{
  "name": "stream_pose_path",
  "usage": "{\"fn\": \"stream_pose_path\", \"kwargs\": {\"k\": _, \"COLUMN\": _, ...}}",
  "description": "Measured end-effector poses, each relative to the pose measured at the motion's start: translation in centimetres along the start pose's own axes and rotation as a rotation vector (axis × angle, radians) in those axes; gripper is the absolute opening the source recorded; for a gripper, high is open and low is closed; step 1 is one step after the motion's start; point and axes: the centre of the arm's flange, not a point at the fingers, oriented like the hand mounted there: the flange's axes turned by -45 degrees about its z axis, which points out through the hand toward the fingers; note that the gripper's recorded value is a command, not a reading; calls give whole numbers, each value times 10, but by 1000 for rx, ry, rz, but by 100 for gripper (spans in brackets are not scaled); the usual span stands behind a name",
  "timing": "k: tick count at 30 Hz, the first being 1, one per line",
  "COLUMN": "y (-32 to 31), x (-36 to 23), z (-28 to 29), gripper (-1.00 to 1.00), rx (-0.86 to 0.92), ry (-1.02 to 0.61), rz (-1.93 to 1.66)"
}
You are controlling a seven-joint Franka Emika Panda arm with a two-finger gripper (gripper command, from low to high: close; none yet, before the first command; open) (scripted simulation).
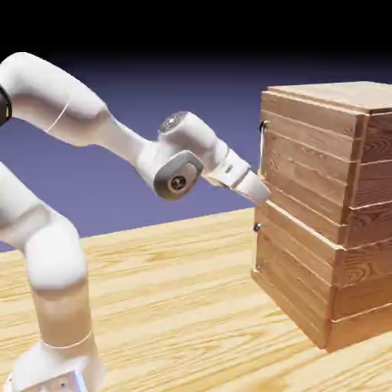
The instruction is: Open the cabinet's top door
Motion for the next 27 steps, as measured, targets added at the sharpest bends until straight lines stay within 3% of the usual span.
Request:
{"fn": "stream_pose_path", "kwargs": {"k": 13, "y": 1, "x": 39, "z": -62, "gripper": 0, "rx": 63, "ry": 178, "rz": 727}}
{"fn": "stream_pose_path", "kwargs": {"k": 27, "y": -28, "x": 49, "z": -103, "gripper": 0, "rx": 278, "ry": 307, "rz": 1428}}
